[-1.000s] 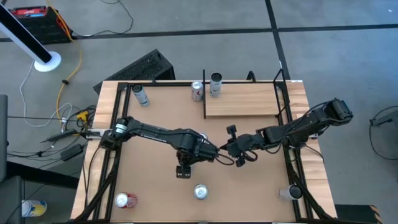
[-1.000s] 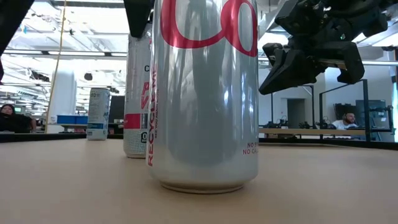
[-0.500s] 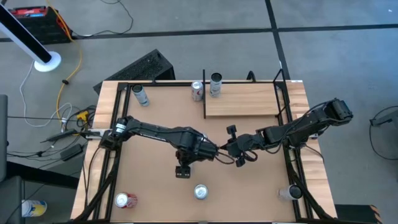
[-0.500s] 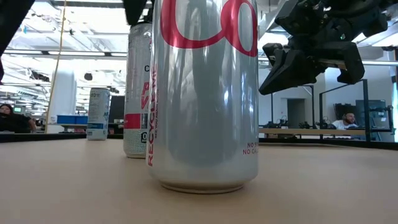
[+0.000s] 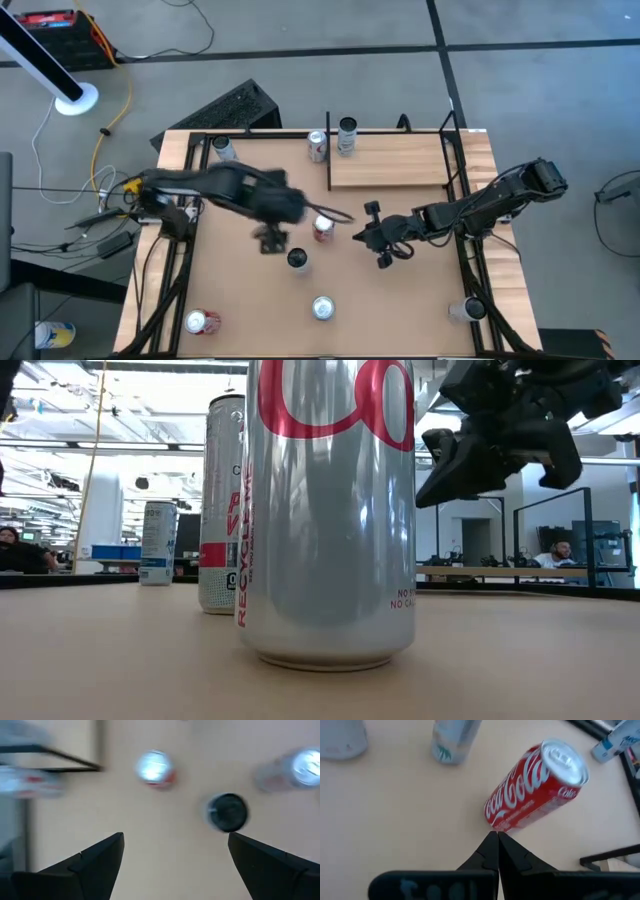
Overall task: Place canned beverage on shelf
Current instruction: Put the top silver and pink soda can on the shelf
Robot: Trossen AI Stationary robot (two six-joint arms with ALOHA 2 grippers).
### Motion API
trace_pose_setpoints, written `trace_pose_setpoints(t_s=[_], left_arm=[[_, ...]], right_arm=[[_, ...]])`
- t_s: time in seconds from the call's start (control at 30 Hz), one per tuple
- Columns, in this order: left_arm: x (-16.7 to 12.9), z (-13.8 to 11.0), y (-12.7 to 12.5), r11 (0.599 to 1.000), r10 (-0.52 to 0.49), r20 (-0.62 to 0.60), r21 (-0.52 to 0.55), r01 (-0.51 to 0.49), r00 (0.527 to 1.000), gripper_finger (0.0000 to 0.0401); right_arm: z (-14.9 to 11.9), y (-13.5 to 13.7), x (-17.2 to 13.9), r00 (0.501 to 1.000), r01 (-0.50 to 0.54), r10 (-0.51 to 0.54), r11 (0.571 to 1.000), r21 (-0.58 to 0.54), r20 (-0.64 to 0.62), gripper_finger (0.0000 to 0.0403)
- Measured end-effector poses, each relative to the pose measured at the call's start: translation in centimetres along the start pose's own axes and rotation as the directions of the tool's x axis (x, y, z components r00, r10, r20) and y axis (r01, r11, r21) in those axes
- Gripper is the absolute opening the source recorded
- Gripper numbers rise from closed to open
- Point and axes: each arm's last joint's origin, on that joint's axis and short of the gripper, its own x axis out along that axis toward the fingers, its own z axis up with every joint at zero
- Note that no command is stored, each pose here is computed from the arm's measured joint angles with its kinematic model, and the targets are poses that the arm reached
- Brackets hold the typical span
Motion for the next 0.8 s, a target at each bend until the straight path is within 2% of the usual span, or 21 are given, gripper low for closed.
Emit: trace_pose_setpoints(t_s=[0.17, 0.3, 0.43, 0.57, 0.67, 0.8], left_arm=[[-5.3, -4.6, 0.7, 0.982, 0.186, 0.176, -0.074, -0.175, 0.967, 0.0341], [-6.2, -8.3, 0.4, 0.962, 0.27, 0.345, -0.133, -0.238, 0.899, 0.0341], [-3.3, -11.7, -0.4, 0.96, 0.279, 0.516, -0.16, -0.229, 0.81, 0.0341], [2.0, -15.1, -1.3, 0.966, 0.258, 0.627, -0.177, -0.188, 0.735, 0.0341], [5.2, -17.6, -1.5, 0.967, 0.25, 0.669, -0.207, -0.148, 0.7, 0.0341], [7.8, -20.1, -1.5, 0.962, 0.249, 0.715, -0.262, -0.08, 0.653, 0.0341]], right_arm=[[1.4, 0.0, -0.2, 0.99, 0.012, -0.015, 1.0, 0.021, 0.137, 0.0023], [2.8, 0.0, -0.6, 0.961, 0.049, -0.043, 0.999, -0.015, 0.273, 0.0023], [4.5, 0.1, -1.4, 0.896, 0.066, -0.07, 0.998, 0.025, 0.438, 0.0035], [5.8, 0.0, -2.1, 0.806, -0.041, -0.01, 0.996, 0.073, 0.592, 0.0058], [6.1, -0.1, -2.4, 0.768, -0.09, 0.018, 0.993, 0.079, 0.641, 0.0084], [6.6, 0.1, -2.6, 0.746, -0.1, 0.016, 0.991, 0.087, 0.665, 0.0137]])
